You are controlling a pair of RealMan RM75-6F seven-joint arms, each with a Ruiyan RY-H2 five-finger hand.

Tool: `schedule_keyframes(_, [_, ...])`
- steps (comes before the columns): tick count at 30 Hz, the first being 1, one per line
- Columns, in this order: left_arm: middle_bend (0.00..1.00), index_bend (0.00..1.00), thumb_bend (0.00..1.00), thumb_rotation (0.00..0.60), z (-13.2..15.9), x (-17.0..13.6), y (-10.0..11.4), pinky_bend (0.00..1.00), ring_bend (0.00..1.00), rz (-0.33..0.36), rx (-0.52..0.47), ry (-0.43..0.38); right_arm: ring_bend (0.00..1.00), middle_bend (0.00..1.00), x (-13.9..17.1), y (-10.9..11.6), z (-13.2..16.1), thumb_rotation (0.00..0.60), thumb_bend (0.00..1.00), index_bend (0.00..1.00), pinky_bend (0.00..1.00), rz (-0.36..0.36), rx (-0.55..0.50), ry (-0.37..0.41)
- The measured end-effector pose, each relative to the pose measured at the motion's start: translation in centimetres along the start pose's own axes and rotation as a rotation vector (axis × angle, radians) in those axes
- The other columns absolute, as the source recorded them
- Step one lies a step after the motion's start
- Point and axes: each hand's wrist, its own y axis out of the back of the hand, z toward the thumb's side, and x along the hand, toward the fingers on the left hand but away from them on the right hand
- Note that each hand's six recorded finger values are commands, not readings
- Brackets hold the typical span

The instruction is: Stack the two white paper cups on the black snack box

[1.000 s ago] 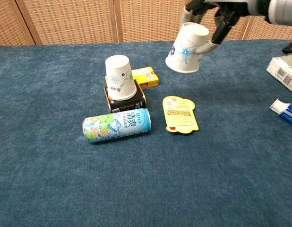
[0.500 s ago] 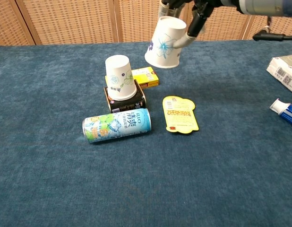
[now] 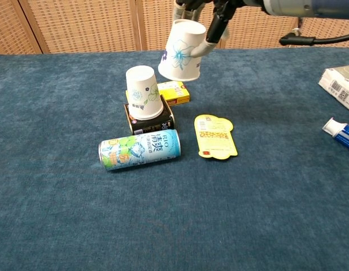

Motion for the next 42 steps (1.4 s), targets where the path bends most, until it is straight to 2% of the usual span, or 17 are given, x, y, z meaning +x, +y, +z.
schedule_keyframes(19, [0.0, 0.0, 0.48, 0.6, -1.3, -0.2, -0.2, 0.08, 0.0, -0.003, -0.015, 0.021, 0.26, 0.4, -1.8, 0.3, 2.0, 0.6, 0.28, 0.35, 0.64, -0.001, 0.014, 0.003])
schedule_keyframes(42, [0.0, 0.0, 0.48, 0.6, -1.9, -0.1, -0.3, 0.08, 0.0, -0.005, -0.025, 0.024, 0.26, 0.4, -2.9, -0.7, 3.9, 0.6, 0.26, 0.35, 0.63, 0.03, 0.039, 0.016])
